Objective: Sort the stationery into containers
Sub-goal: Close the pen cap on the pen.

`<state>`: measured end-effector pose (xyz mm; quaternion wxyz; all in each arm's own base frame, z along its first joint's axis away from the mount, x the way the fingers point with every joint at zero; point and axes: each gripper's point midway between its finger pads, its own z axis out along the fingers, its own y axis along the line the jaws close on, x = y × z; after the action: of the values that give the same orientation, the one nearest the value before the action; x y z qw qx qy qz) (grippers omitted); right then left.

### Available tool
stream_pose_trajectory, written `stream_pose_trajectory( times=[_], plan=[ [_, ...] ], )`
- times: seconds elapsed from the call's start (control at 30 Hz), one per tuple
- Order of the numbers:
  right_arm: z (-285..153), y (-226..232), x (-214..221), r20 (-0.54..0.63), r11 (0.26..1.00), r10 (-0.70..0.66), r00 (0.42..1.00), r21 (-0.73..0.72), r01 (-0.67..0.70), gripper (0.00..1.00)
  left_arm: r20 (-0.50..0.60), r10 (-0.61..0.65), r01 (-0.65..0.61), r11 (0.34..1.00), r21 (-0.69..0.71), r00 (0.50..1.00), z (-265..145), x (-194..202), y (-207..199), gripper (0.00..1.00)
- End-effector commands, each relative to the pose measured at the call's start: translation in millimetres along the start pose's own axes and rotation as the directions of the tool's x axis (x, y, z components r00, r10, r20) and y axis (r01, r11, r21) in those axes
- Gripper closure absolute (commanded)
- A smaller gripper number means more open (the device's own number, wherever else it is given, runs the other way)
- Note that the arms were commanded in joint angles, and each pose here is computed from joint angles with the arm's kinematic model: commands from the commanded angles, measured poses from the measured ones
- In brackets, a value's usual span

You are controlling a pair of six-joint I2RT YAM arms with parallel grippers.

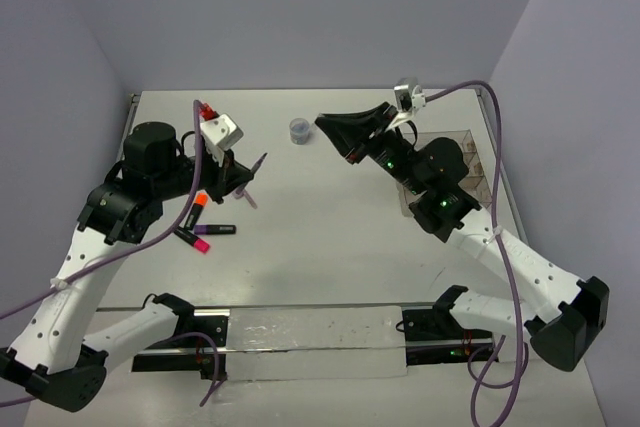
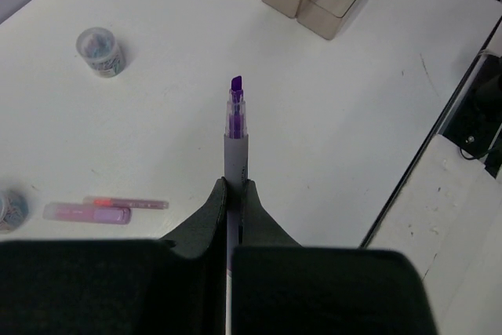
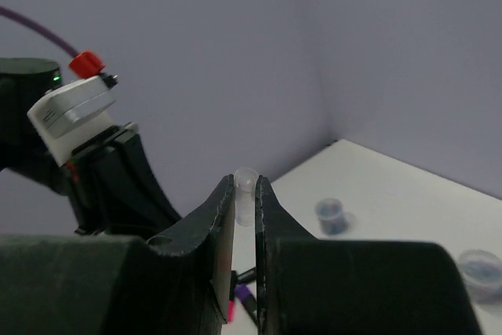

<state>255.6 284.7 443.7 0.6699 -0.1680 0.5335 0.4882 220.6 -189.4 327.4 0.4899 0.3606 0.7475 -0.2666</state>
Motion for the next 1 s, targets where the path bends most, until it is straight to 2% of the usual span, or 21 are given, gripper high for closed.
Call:
stream_pose_trajectory(
  times=[0.0,0.17,0.37,0.73,0.97],
  plan=[
    [5,36,11,-0.001,0.984,0.015,1.000,-0.179,-0.015,1.00,0.124,0.015,-0.017,1.000,0.018,0.992,-10,-21,-9,1.00],
    [15,51,20,-0.044,0.968,0.061,0.997,-0.242,-0.070,1.00,0.192,0.064,-0.067,0.998,0.009,0.979,-14,-30,-10,1.00],
    [26,65,25,-0.046,0.946,0.122,0.991,-0.296,-0.131,1.00,0.208,0.099,-0.107,0.994,0.032,0.973,-13,-23,-15,1.00],
    [38,74,29,-0.058,0.934,0.153,0.987,-0.317,-0.163,1.00,0.235,0.087,-0.099,0.994,0.037,0.968,-12,-24,-17,1.00],
    [40,68,29,-0.046,0.948,0.141,0.989,-0.282,-0.149,1.00,0.251,0.080,-0.093,0.995,0.043,0.965,-13,-28,-19,1.00]
  ],
)
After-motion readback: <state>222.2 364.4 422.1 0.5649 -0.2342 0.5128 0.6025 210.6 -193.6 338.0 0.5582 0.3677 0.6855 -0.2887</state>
